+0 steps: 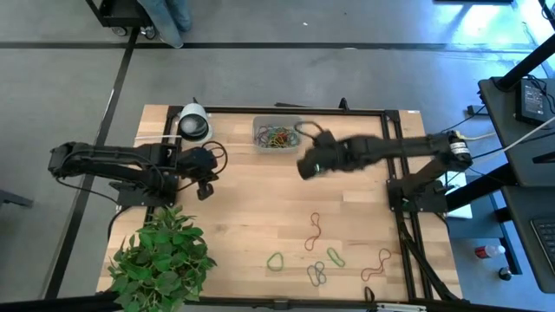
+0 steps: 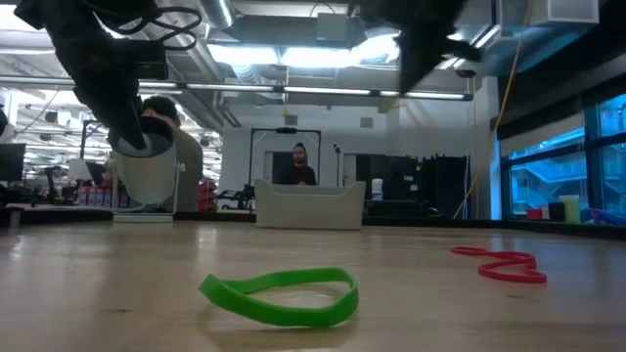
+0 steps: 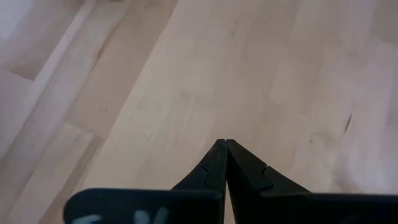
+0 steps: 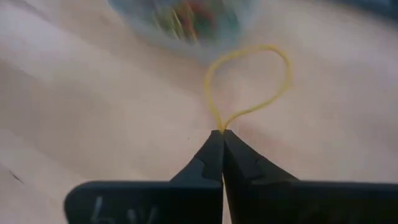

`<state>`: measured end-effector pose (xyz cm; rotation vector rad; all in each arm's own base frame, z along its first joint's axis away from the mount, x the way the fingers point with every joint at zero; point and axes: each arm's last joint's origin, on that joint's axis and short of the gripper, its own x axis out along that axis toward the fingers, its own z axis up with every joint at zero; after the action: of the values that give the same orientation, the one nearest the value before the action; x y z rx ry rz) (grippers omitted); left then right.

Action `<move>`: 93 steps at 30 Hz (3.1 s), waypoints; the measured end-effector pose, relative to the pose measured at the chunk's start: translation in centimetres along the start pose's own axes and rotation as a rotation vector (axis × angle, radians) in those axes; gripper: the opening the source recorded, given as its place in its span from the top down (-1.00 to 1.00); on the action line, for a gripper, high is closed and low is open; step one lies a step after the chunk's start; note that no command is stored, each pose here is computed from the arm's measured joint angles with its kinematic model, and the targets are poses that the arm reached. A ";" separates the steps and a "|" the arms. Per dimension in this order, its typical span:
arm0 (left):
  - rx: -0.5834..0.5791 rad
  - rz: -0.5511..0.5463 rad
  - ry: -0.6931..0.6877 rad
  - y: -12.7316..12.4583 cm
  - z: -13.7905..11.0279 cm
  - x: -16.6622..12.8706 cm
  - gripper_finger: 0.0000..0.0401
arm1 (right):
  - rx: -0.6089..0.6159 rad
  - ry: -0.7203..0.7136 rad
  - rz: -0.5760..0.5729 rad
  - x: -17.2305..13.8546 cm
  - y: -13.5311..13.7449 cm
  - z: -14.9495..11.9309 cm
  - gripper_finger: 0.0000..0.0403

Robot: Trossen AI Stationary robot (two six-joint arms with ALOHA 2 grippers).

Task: Pick and place rubber bands into bin
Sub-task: Put the yellow rubber band into the white bin, then put the green rubber band into the white bin

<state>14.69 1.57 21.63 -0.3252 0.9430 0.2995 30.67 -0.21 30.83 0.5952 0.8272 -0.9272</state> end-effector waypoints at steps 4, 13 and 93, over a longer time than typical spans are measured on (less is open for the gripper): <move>-0.036 0.021 -0.008 0.3 0.1 0.0 0.99 | -0.067 -0.087 0.073 2.5 -0.1 4.0 1.00; -0.098 0.043 -0.020 0.9 0.3 0.0 0.99 | -0.200 -0.029 0.122 11.4 0.2 9.2 1.00; 0.183 -0.038 0.094 -6.9 3.2 2.5 0.98 | -0.149 0.252 0.261 1.2 -3.6 -16.1 0.99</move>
<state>21.10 -3.21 22.26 -0.1906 1.0475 0.1623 22.24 9.55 20.51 0.6798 1.0069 -0.5544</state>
